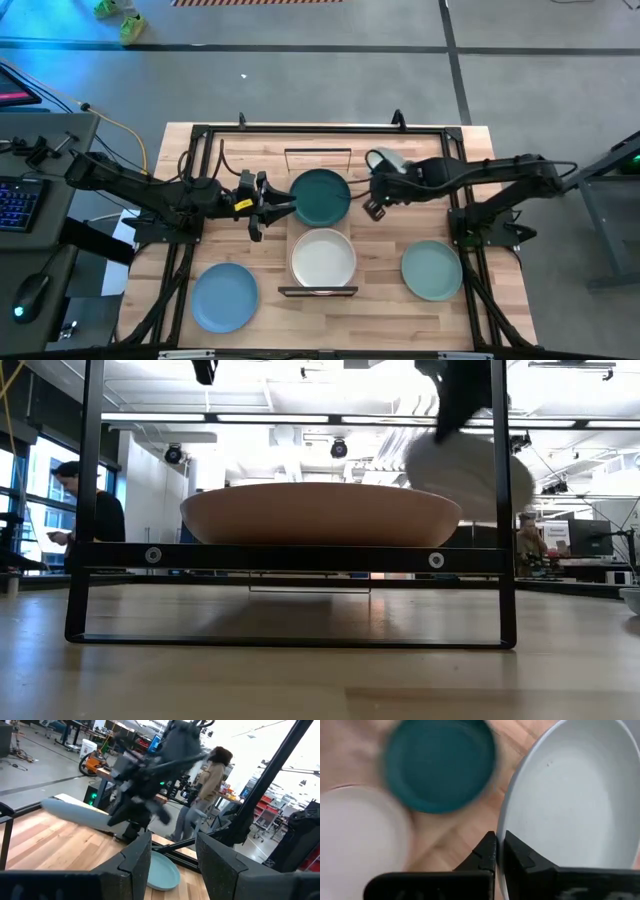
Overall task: Place and stack plates onto a shelf
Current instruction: Stack the gray plate on top of the dark green plate on the shelf
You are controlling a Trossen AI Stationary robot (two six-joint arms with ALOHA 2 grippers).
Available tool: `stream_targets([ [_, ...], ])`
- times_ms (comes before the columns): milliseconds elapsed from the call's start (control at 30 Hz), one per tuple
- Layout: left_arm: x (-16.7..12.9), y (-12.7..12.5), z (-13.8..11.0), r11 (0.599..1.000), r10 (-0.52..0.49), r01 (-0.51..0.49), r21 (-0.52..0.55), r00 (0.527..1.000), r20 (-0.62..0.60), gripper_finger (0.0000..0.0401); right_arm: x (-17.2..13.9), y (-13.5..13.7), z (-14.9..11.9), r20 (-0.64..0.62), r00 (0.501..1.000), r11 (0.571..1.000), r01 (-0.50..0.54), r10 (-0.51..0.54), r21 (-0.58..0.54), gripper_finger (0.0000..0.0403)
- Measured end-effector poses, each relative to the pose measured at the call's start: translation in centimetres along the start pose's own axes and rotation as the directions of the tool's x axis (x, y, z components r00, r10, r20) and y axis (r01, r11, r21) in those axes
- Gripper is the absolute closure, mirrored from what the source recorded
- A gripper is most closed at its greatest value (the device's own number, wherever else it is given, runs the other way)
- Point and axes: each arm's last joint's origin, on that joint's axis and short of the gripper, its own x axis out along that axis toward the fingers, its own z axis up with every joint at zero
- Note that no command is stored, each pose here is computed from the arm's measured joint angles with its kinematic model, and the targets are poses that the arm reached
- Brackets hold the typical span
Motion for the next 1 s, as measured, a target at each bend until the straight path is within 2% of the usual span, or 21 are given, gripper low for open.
stream_targets([
  [67, 0.0, 0.0, 0.0, 1.0, 0.001, -0.001, 0.0, 1.0, 0.0, 0.0259, -0.8, 1.6, 0.7, 0.022, 0.996, 0.99, -0.087, 0.09, -0.109, 0.0403],
  [167, 0.0, 0.0, 0.0, 1.0, 0.004, -0.004, 0.0, 1.0, 0.002, 0.0259, -1.3, 4.3, 1.3, 0.022, 0.973, 0.938, -0.214, 0.229, -0.271, 0.0403],
  [233, 0.0, 0.0, 0.0, 1.0, 0.004, -0.004, 0.0, 1.0, 0.002, 0.0259, -1.3, 6.3, 1.3, -0.001, 0.951, 0.871, -0.284, 0.309, -0.402, 0.0403],
  [300, 0.0, 0.0, 0.0, 1.0, 0.004, -0.004, 0.0, 1.0, 0.002, 0.0259, -1.1, 8.2, 1.1, -0.03, 0.932, 0.783, -0.321, 0.362, -0.532, 0.0403],
  [400, 0.0, 0.0, 0.1, 1.0, -0.002, 0.002, -0.004, 1.0, 0.016, 0.0259, 0.0, 10.6, 0.7, -0.068, 0.933, 0.682, -0.307, 0.354, -0.664, 0.0403],
  [467, 0.0, -0.2, 0.6, 1.0, -0.019, 0.02, -0.015, 0.998, 0.058, 0.0259, 1.2, 11.6, 0.8, -0.087, 0.944, 0.642, -0.282, 0.317, -0.713, 0.0403],
  [600, -0.8, -0.7, 2.3, 0.998, -0.069, 0.071, -0.001, 0.98, 0.185, 0.0259, 3.9, 12.7, 1.3, -0.066, 0.975, 0.587, -0.181, 0.212, -0.789, 0.0403],
  [700, -1.7, -0.9, 3.3, 0.996, -0.088, 0.085, 0.02, 0.967, 0.238, 0.0259, 6.0, 12.7, 1.6, -0.083, 0.985, 0.556, -0.153, 0.149, -0.817, 0.0403],
  [867, -2.7, -1.0, 4.3, 0.995, -0.1, 0.092, 0.043, 0.957, 0.274, 0.0259, 9.1, 12.3, 2.0, -0.13, 0.988, 0.534, -0.155, 0.085, -0.831, 0.0403],
  [1000, -2.9, -1.0, 4.4, 0.994, -0.102, 0.092, 0.051, 0.955, 0.28, 0.0259, 10.6, 12.0, 2.6, -0.128, 0.99, 0.538, -0.138, 0.056, -0.831, 0.0403],
])
